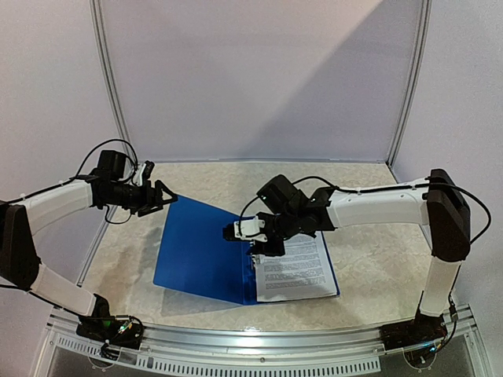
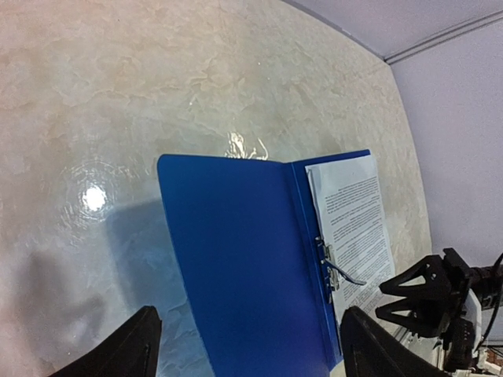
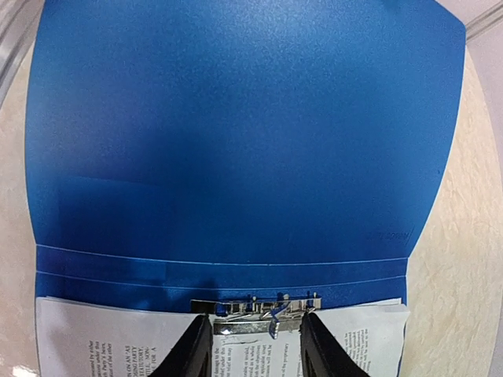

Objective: Put the files into the folder

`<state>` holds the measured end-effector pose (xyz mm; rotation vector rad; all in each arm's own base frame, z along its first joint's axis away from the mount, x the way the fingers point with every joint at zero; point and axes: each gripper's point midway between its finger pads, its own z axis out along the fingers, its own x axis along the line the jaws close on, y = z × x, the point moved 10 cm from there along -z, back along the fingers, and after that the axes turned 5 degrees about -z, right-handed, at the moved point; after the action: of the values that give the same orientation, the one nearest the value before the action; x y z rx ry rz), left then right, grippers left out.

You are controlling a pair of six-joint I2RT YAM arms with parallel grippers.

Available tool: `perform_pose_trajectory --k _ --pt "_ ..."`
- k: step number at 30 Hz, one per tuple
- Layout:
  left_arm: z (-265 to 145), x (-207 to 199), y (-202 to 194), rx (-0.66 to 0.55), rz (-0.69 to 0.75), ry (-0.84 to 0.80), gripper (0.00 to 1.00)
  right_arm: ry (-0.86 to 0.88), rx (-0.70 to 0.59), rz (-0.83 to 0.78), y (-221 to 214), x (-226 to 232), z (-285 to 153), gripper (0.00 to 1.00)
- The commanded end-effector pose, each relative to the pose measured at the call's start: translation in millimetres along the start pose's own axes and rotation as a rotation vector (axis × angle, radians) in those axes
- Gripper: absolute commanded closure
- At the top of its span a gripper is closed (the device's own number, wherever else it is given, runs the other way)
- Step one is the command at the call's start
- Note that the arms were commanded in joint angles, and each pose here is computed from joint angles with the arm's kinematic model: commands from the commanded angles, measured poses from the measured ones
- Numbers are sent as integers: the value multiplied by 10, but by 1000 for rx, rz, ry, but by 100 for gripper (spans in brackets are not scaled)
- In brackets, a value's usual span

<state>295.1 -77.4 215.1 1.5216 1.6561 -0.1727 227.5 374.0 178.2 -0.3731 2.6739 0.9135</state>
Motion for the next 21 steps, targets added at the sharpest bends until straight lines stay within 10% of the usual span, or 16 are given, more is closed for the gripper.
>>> perform_pose_trajectory --k 1,21 --pt "37 16 14 9 4 -8 20 38 34 -19 -117 -71 74 63" --pt "57 29 16 16 -3 -8 20 11 69 15 -192 -81 211 81"
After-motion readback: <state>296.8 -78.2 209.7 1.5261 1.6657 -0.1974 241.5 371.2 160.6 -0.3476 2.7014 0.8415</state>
